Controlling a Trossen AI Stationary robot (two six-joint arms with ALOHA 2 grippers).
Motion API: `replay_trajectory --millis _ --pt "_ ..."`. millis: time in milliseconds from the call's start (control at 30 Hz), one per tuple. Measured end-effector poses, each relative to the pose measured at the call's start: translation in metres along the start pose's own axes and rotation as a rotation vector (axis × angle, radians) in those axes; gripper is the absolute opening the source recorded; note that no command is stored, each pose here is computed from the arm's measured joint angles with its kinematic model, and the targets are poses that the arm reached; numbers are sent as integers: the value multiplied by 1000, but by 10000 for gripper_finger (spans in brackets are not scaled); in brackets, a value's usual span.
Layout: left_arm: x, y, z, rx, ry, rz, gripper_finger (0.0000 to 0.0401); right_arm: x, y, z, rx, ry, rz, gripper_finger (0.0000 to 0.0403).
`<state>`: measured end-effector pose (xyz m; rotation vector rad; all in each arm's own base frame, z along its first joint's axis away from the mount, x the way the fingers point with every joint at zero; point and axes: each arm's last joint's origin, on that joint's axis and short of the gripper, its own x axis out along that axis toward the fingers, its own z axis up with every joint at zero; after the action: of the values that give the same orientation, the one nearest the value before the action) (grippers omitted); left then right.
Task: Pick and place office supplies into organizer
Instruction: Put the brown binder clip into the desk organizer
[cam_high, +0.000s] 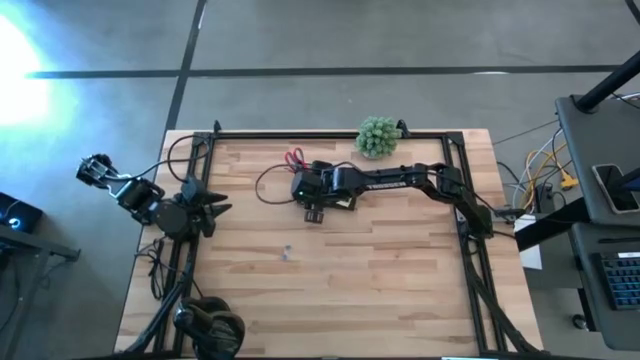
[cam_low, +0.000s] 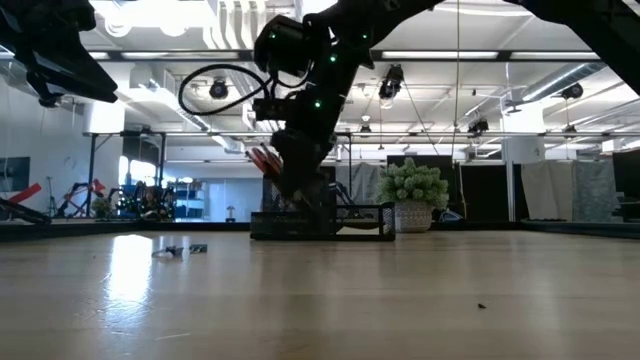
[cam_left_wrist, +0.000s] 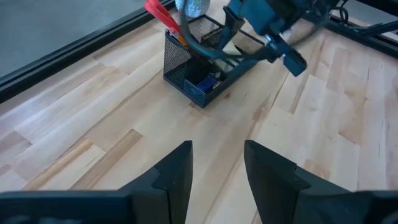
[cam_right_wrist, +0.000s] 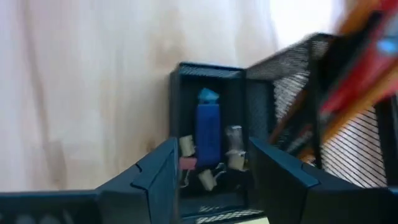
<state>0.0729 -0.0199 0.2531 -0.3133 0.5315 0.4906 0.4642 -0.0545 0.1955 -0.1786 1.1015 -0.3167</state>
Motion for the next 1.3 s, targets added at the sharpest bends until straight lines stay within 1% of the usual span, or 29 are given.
replay_trajectory --millis 33,100,200,233,300,367,433,500,533,567,633,700,733,800,833,867,900,967,1000,1033,1067,1167,1233,1267,1300 --pt "0 0 0 1 1 0 130 0 0 2 27 -16 -3 187" --pt "0 0 0 0 0 0 130 -1 0 3 23 -22 39 187" --pt "0 0 0 0 0 1 130 -4 1 5 53 -19 66 187" --pt "0 0 0 0 -1 1 130 -5 2 4 43 -13 65 187" --pt "0 0 0 0 0 1 130 1 1 2 45 -11 16 187" --pt "0 0 0 1 -2 3 130 4 1 1 45 14 26 187" --pt "0 0 0 1 -2 2 130 9 2 2 81 -16 20 187" --pt "0 0 0 0 -4 4 130 8 -1 5 90 -38 77 187" --pt "0 0 0 0 -5 5 130 8 0 6 92 -39 83 187" --pt "0 0 0 0 -6 4 130 9 -1 5 90 -31 62 187" --pt "0 0 0 0 -6 5 130 6 -2 6 87 -9 60 187" --pt "0 0 0 0 -6 5 130 5 -3 8 144 -27 35 187" --pt "0 0 0 0 -7 6 130 6 -6 6 150 -24 46 187" --pt "0 1 0 0 -20 16 130 8 -7 2 132 38 128 187" --pt "0 1 0 -1 -20 16 130 11 -7 0 150 56 114 187" --pt "0 1 0 -3 -21 15 130 14 -7 -3 157 62 75 187" --pt "0 1 0 -2 -21 15 130 14 -6 -3 160 66 82 187" --pt "-1 1 0 -2 -22 15 130 8 -8 1 166 61 171 187" --pt "-1 2 0 -3 -22 14 130 6 -9 3 179 40 141 187" --pt "-1 2 1 -3 -23 15 130 6 -10 3 181 33 88 187" --pt "-1 2 0 -2 -23 16 130 6 -11 3 180 42 86 187" --pt "-1 3 0 -1 -22 18 130 9 -12 5 202 15 91 187" --pt "-1 3 0 -3 -24 17 130 7 -13 6 229 22 170 187" --pt "-1 4 0 -5 -25 15 130 7 -13 7 239 15 177 187" --pt "-2 4 0 -7 -25 14 130 8 -13 6 238 14 157 187"
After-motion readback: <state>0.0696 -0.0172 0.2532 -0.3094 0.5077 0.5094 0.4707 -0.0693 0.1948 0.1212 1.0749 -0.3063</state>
